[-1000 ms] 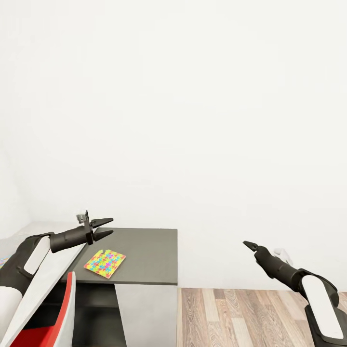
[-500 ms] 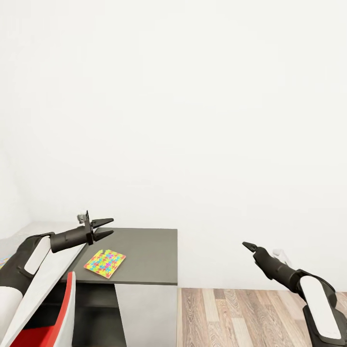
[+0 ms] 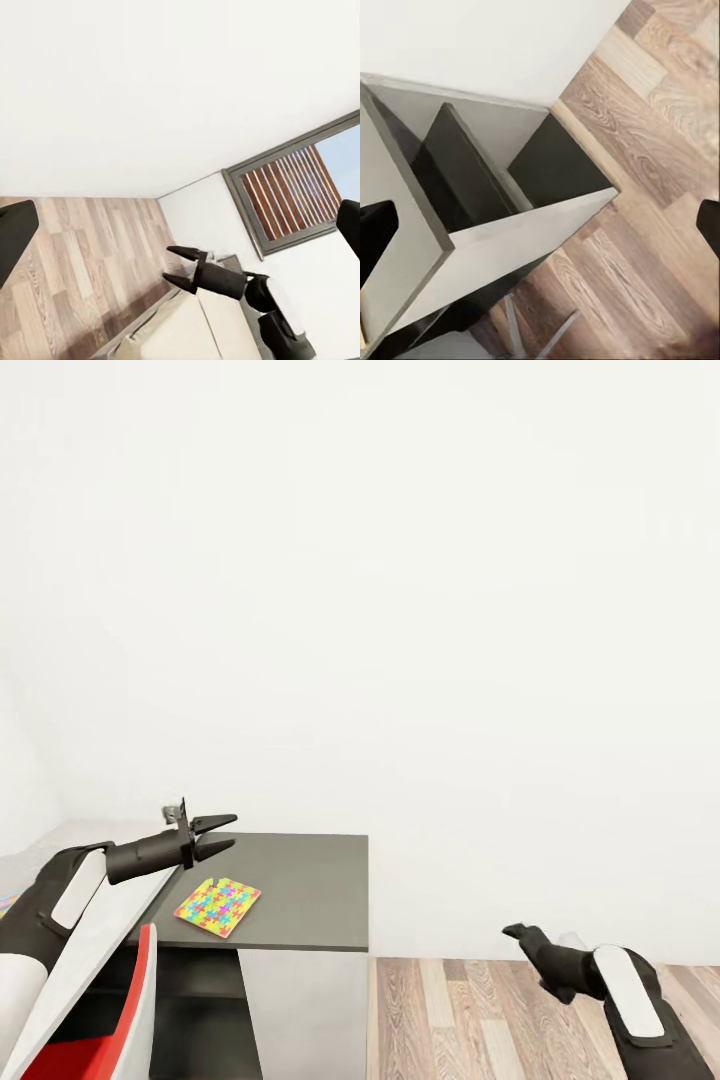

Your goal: Put all the toys in the child's room - the three board games (two on the bed and one on the table), the two jigsaw puzzles on the table, and the tennis ball on the table - inside the toy box on the table in the child's room.

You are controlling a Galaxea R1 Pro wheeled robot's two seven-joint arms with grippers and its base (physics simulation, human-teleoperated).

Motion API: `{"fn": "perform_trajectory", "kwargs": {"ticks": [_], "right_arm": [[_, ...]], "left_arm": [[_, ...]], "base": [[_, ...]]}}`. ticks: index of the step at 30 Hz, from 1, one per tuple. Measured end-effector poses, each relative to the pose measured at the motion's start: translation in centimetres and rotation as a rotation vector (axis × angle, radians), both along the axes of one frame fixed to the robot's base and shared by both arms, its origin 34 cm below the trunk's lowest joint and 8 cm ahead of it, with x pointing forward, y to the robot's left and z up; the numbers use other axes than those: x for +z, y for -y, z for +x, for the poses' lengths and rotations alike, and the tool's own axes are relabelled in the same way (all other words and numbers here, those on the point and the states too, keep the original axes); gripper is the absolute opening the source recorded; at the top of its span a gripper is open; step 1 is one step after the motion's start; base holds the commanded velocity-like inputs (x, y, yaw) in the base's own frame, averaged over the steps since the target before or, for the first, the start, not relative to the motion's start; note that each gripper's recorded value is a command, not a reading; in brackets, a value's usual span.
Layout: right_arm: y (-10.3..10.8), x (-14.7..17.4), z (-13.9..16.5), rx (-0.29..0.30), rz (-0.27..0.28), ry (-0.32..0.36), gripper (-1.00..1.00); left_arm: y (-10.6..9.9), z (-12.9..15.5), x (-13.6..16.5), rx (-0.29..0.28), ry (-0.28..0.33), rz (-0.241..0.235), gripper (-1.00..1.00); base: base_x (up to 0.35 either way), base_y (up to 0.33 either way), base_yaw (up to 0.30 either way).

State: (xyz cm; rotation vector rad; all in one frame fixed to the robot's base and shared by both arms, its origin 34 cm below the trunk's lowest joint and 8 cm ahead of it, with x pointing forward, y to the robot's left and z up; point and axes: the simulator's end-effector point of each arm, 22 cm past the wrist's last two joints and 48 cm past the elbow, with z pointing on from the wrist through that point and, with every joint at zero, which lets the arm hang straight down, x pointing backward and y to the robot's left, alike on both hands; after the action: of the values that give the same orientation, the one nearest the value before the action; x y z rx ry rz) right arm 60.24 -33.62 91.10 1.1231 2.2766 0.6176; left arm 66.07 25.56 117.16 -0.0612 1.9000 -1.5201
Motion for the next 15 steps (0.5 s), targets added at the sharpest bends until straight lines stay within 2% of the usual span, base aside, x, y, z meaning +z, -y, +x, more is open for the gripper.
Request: {"fn": "perform_trajectory", "kwargs": {"ticks": [1,3,4,8,12,15], "right_arm": [[0.2,-0.8,-0.5,-0.002,-0.011,-0.026,1.0],[1.1,-2.9,-1.6,-0.012,-0.068,-0.086,1.0],[2.0,-4.0,-2.3,-0.025,-0.117,-0.118,1.0],[3.8,-6.2,-3.6,-0.046,-0.22,-0.173,1.0],[4.1,-6.9,-3.9,-0.043,-0.267,-0.194,1.0],[3.5,-7.1,-3.8,-0.009,-0.302,-0.199,1.0]], "left_arm": [[0.0,0.0,0.0,0.001,-0.001,0.002,1.0],[0.0,0.0,0.0,0.001,0.0,0.003,1.0],[0.0,0.0,0.1,0.001,0.003,0.003,1.0],[0.2,0.0,0.2,-0.004,0.009,0.006,1.0],[0.6,0.2,0.4,-0.006,0.012,0.012,1.0],[0.5,0.6,-0.9,0.011,-0.015,0.076,1.0]], "base": [[0.0,0.0,0.0],[0.0,0.0,0.0],[0.0,0.0,0.0],[0.0,0.0,0.0],[0.0,0.0,0.0],[0.0,0.0,0.0]]}}
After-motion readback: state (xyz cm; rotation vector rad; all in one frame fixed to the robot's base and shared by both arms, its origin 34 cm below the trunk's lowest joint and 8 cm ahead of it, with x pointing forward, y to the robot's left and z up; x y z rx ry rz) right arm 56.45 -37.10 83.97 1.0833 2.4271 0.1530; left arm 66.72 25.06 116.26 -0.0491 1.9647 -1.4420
